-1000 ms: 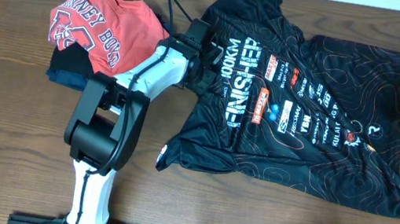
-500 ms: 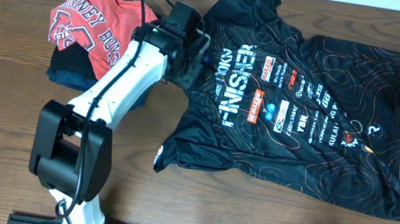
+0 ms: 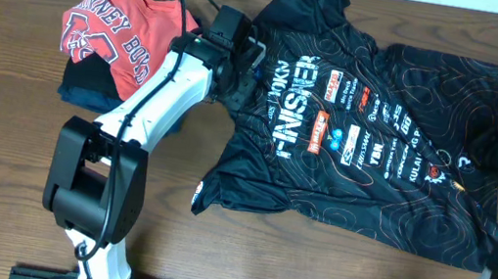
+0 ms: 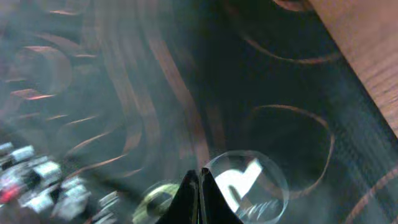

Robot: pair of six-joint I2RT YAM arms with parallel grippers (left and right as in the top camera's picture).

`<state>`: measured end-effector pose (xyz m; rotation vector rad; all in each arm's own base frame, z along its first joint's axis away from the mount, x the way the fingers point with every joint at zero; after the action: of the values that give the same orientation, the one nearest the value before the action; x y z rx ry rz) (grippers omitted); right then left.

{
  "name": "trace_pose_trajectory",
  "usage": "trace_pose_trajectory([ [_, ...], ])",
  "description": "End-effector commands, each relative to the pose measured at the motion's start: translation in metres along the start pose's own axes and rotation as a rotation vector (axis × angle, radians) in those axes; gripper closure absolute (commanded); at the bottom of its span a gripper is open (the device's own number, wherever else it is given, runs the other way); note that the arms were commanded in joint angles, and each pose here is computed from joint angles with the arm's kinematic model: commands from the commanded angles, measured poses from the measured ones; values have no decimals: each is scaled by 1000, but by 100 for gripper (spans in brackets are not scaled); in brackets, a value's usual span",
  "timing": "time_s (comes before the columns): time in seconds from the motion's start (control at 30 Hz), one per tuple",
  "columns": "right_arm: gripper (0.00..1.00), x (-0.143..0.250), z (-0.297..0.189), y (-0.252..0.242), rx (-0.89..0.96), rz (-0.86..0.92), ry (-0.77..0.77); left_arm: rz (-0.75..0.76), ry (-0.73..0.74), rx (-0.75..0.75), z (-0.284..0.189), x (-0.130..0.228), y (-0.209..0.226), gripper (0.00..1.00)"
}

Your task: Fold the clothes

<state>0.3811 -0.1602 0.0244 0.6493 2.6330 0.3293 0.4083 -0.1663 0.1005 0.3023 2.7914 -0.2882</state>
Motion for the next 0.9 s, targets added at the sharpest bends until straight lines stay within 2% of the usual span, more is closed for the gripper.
trace_pose_trajectory([
  [0.0, 99, 15, 22, -14, 59, 60, 56, 4, 29, 51, 14, 5, -6, 56],
  [0.2, 99, 24, 34, -21, 81, 70, 90, -3, 85, 51, 47, 14, -3, 50],
  [0.4, 98, 24, 33, -23, 88, 71, 89, -2, 116, 47, 77, 21, 0, 51],
  [0.47, 99, 24, 33, -23, 88, 71, 90, -3, 117, 43, 78, 21, 1, 72],
  [0.5, 99, 24, 33, -23, 88, 71, 90, -3, 117, 35, 78, 21, 2, 87],
  [0.53, 99, 24, 33, -23, 88, 72, 90, -4, 120, 20, 77, 22, 5, 94],
  [0.77, 99, 24, 33, -24, 91, 74, 92, -7, 253, -212, 65, 53, 44, 94],
  [0.87, 99, 24, 32, -27, 102, 76, 90, -16, 300, -264, 59, 63, 58, 94],
])
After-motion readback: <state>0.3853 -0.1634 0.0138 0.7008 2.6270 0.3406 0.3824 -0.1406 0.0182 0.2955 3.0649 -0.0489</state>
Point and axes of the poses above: each gripper's point midway between its finger pads, its own z axis out along the fingers, its own y axis along the line the jaws close on, x = y × z, the point moved 2 cm from there along -z, back along the fingers, and after that the axes turned 13 degrees about -z, right-handed, at the moved point
